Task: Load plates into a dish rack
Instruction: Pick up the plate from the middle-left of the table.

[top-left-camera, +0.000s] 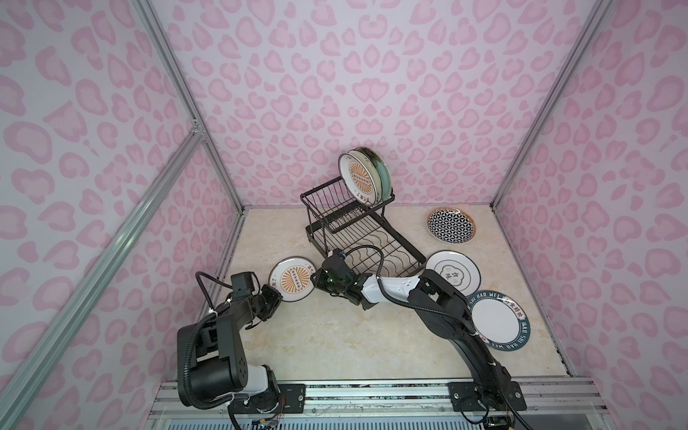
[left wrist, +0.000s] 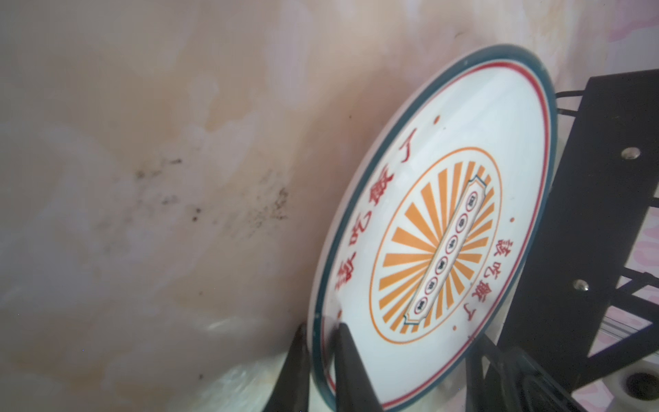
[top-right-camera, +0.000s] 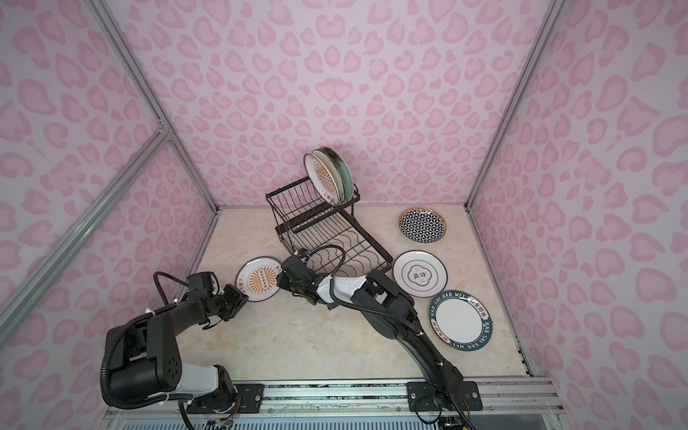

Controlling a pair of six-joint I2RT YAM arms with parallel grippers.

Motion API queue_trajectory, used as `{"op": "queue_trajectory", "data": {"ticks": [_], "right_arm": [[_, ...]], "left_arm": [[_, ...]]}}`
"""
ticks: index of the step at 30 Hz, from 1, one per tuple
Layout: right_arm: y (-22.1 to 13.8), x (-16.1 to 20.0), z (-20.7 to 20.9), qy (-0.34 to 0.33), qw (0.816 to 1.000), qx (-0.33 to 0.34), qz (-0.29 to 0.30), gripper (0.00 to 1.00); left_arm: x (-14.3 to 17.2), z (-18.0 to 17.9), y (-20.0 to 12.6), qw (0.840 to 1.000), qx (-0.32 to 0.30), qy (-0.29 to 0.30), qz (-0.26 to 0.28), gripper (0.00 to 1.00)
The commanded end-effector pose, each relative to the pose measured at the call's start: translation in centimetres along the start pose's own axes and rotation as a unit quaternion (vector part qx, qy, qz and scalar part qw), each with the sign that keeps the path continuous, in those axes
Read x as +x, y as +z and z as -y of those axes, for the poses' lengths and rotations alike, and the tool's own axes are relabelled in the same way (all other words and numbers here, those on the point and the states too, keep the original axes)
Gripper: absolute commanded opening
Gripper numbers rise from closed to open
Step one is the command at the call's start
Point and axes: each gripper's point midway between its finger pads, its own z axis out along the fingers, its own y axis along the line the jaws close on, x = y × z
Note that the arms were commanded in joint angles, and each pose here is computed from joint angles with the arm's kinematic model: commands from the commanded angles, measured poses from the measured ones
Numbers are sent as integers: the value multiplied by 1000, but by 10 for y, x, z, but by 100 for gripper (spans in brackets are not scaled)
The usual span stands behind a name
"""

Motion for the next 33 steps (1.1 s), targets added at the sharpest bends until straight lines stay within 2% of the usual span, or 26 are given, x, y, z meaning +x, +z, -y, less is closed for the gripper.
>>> {"op": "queue_trajectory", "data": {"ticks": [1,21,33], "right_arm": [[8,17,22,4,999,23,-36,33],[-5,17,20,2,999,18,-32,35],[13,23,6,-17,998,0,-55,33]], "left_arm": [[16,-31,-2,997,-72,6,-25,14],[14,-29,-10,997,-77,17,-19,14],[11,-25,-12,996,-78,25,-18,14]]}}
